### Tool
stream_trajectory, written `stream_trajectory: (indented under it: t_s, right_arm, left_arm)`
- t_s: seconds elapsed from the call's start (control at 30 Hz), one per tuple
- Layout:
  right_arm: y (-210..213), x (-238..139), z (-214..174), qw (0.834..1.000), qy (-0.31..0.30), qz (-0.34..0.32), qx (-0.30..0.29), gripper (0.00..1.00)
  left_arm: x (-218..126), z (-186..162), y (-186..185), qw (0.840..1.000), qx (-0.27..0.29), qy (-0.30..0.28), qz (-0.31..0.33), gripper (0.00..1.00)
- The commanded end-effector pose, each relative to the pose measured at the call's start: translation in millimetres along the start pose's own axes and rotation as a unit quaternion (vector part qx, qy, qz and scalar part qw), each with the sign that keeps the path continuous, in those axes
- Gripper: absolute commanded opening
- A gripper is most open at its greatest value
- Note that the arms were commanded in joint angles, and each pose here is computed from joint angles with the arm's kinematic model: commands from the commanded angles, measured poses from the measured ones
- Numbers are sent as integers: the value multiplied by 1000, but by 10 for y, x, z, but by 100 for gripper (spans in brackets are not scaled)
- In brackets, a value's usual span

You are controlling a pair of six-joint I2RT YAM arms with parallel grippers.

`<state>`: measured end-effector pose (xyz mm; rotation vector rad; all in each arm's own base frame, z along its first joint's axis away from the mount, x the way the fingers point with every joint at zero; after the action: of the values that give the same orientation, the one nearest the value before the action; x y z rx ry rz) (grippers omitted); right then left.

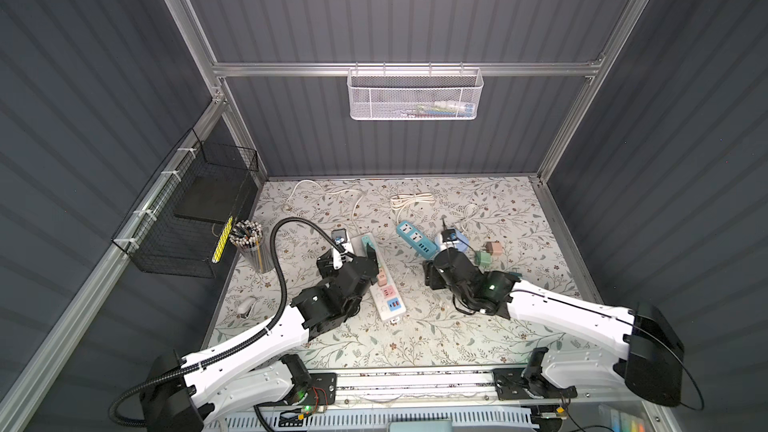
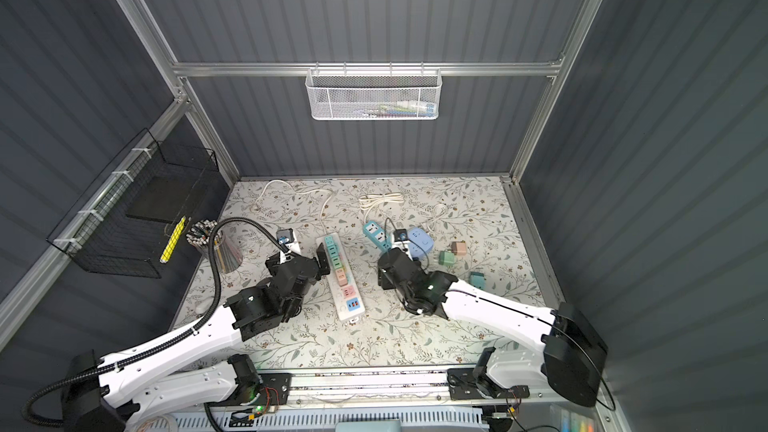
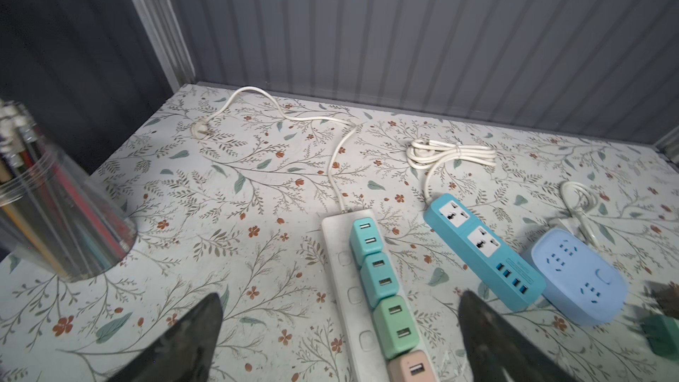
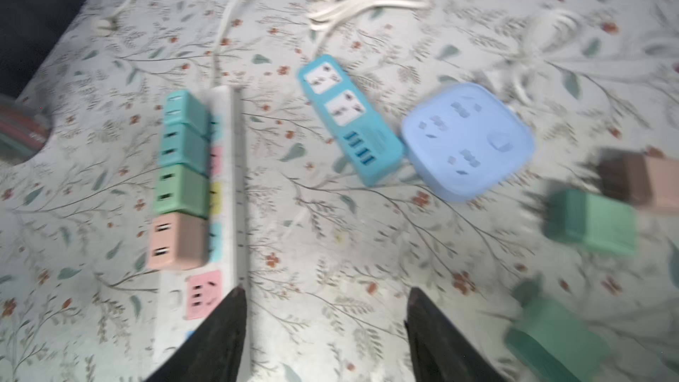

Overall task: Insert the plug
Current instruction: 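Move the right gripper over a loose green charger while the left reaches forward, then close the right gripper on the green charger and lift it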

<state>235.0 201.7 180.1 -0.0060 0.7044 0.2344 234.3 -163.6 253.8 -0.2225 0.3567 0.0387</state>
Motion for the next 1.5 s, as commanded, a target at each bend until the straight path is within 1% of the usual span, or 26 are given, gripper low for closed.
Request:
stream_trajectory:
  t_s: [0.0,0.03,0.1,0.2,0.27,0.37,0.43,0.47,0.5,0.53,0.6,0.7,0.8,0.87,1.0,1.13,1.33,1.47]
  right_arm:
    - [-591,-52,-344,992,61,-90,63,74]
    - [-753,-110,-375,988,62,-106,90,76]
    - [-954,-129,-490,982,75,-122,123,79]
    - [-1128,-101,-622,975,88,-128,159,82]
    - [-1158,-30,-685,973,101,-112,175,82]
    - [-1177,73,-734,969,123,-105,189,83]
    - [-1166,144,-741,966,133,-101,196,82]
    - [-1144,172,-720,967,135,-93,196,81]
    - [-1135,222,-766,965,151,-96,193,80]
    - [-1117,269,-726,966,143,-91,197,80]
    - [-1117,330,-730,964,147,-96,199,78]
    - [-1140,411,-760,960,163,-117,197,75]
    - [-1107,495,-782,958,173,-111,199,70]
    - [-1101,530,-780,957,179,-115,199,65]
    - [-1138,546,-782,956,172,-130,201,55]
    - [-1123,564,-771,957,174,-124,195,44]
    - [-1075,524,-789,960,175,-112,190,41]
    - [-889,476,-813,964,177,-90,175,41]
  left_arm:
    - [37,127,-386,995,53,31,-74,100]
    - [68,104,-478,993,64,46,-86,100]
    - [135,26,-574,991,71,67,-92,100]
    - [222,-122,-629,991,55,86,-92,100]
    - [251,-222,-665,988,43,101,-104,100]
    - [274,-361,-698,984,38,125,-118,100]
    - [291,-433,-685,983,40,137,-116,100]
    - [292,-460,-664,983,40,140,-111,100]
    - [294,-482,-642,984,38,139,-109,100]
    - [295,-502,-618,984,36,137,-108,100]
    - [292,-523,-592,985,31,134,-109,100]
    - [290,-536,-574,984,33,136,-107,100]
    - [301,-581,-548,984,36,139,-102,100]
    - [305,-601,-543,984,38,141,-101,100]
    - [303,-592,-535,984,45,140,-99,100]
    - [296,-567,-529,985,51,136,-98,100]
    - [284,-564,-500,985,50,135,-96,100]
    - [274,-566,-489,985,50,136,-95,100]
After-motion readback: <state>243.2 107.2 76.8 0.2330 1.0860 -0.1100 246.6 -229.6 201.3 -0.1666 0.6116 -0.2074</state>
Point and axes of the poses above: each gripper's point midway between its finger pads, its own x axis out along the fingers, its own y axis along the line the jaws close on, z = x × y, the point moved 5 cm from there along -x, back along the fingers, and after that the axes turned 8 degrees about -x, right-handed, at the moved point
